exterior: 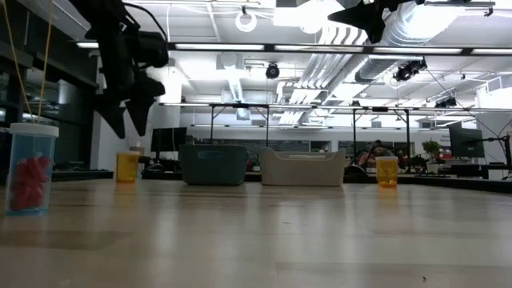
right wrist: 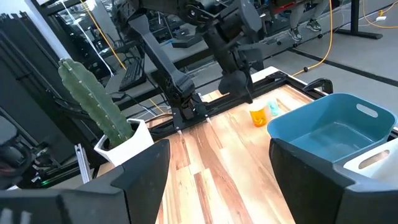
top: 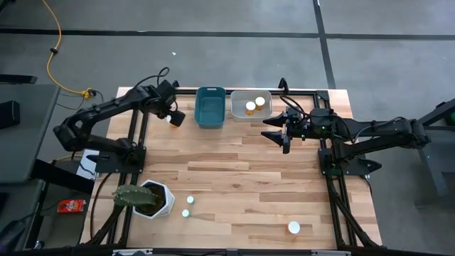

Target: Pick and place medicine bottles into bin by pill shape (circle, oval)

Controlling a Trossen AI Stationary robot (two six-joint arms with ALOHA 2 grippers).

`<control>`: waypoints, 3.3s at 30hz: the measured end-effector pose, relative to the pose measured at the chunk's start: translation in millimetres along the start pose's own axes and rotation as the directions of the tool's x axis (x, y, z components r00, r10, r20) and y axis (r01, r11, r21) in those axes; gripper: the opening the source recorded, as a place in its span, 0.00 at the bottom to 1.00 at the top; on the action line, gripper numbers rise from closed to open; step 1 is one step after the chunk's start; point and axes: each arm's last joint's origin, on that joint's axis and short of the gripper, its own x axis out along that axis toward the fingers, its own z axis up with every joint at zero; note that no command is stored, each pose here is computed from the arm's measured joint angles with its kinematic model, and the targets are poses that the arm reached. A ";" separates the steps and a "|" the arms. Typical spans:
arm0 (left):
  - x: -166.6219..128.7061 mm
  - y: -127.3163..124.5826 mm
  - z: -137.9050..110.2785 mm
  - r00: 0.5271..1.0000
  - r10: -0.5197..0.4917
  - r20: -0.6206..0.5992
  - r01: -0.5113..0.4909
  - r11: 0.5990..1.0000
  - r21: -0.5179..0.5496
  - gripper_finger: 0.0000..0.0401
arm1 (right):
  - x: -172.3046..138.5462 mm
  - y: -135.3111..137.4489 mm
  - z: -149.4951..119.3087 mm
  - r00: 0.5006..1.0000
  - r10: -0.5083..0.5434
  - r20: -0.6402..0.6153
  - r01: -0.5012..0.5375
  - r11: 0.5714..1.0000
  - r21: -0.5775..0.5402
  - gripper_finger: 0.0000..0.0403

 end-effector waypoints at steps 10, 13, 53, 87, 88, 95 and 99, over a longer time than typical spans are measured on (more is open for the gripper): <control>28.0 -2.9 9.5 0.996 0.063 -0.068 -0.066 0.997 -0.034 0.84 | 0.0 0.0 0.0 1.000 0.000 0.000 0.000 1.000 0.000 0.66; 36.5 -3.0 10.6 0.991 0.087 -0.098 -0.092 0.994 -0.053 0.84 | 0.0 -0.1 0.0 1.000 0.000 0.000 0.000 1.000 0.000 0.66; 51.2 -3.7 12.4 0.982 0.113 -0.148 -0.128 0.988 -0.092 0.49 | 0.0 -0.1 -0.1 1.000 -0.001 -0.001 0.001 1.000 0.001 0.66; -72.8 -122.1 -51.2 0.734 -0.675 0.067 0.635 0.719 0.283 0.49 | 25.5 10.3 -6.5 0.991 0.120 -0.058 -0.118 0.993 0.031 0.66; -73.5 -128.0 -49.8 0.740 -0.671 0.050 0.629 0.716 0.303 0.49 | 31.8 13.3 -8.9 0.988 0.127 -0.089 -0.126 0.992 0.013 0.66; -82.3 -170.0 -30.2 0.771 -0.636 0.030 0.541 0.680 0.495 0.49 | 73.4 28.3 -25.0 0.950 0.148 -0.276 -0.184 0.977 -0.108 0.66; -89.2 -191.0 -18.5 0.764 -0.643 0.049 0.492 0.630 0.601 0.49 | 92.2 31.0 -32.9 0.942 0.128 -0.312 -0.178 0.974 -0.139 0.66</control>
